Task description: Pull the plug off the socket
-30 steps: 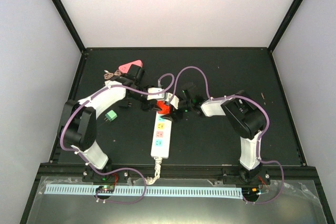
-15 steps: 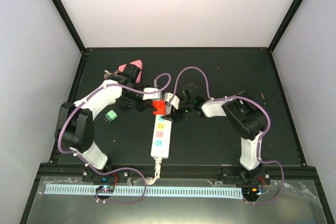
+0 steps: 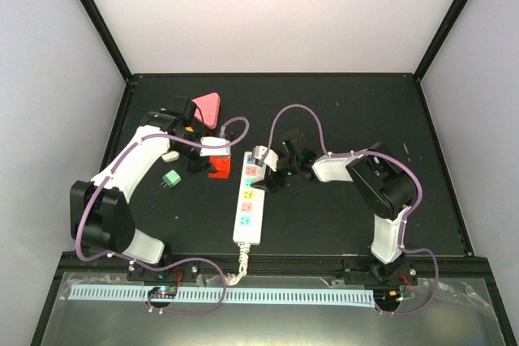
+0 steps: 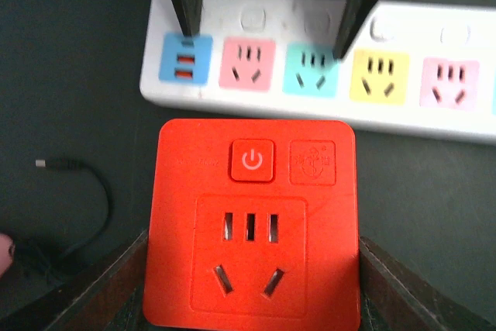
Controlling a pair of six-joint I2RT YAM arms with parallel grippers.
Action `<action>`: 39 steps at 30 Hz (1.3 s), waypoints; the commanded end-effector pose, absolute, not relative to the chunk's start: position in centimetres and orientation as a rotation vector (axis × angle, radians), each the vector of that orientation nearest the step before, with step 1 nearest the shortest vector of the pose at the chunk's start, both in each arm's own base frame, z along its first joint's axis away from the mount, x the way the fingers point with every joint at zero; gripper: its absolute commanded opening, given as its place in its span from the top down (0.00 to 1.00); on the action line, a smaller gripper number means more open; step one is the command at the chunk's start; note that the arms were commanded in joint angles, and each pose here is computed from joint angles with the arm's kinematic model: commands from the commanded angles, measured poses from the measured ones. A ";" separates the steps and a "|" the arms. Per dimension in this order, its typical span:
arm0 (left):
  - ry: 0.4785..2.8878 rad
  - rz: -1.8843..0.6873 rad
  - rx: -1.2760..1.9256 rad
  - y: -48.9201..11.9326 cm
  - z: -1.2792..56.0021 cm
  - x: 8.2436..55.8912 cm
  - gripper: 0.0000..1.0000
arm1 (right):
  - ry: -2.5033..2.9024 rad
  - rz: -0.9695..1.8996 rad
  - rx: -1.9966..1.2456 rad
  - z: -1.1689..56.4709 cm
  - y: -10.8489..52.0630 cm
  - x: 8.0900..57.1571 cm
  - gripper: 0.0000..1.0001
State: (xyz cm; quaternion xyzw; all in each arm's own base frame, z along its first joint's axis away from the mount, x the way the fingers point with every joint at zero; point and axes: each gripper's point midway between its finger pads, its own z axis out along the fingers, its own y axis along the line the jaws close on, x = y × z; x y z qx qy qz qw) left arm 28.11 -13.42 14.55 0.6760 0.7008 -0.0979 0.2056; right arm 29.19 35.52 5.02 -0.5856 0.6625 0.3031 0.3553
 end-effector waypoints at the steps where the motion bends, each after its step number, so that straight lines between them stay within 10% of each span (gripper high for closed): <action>1: 2.052 -0.037 2.014 -9.2 15.1 26.5 0.74 | 1.648 0.796 -1.491 8.2 35.9 28.9 0.00; 30: 2.607 0.518 2.131 -3.8 7.6 25.7 0.69 | 1.527 0.735 -1.542 15.4 29.7 22.0 0.01; 39: 2.658 0.528 2.089 -5.5 7.1 27.0 0.41 | 1.478 0.791 -1.630 16.7 28.9 19.5 0.01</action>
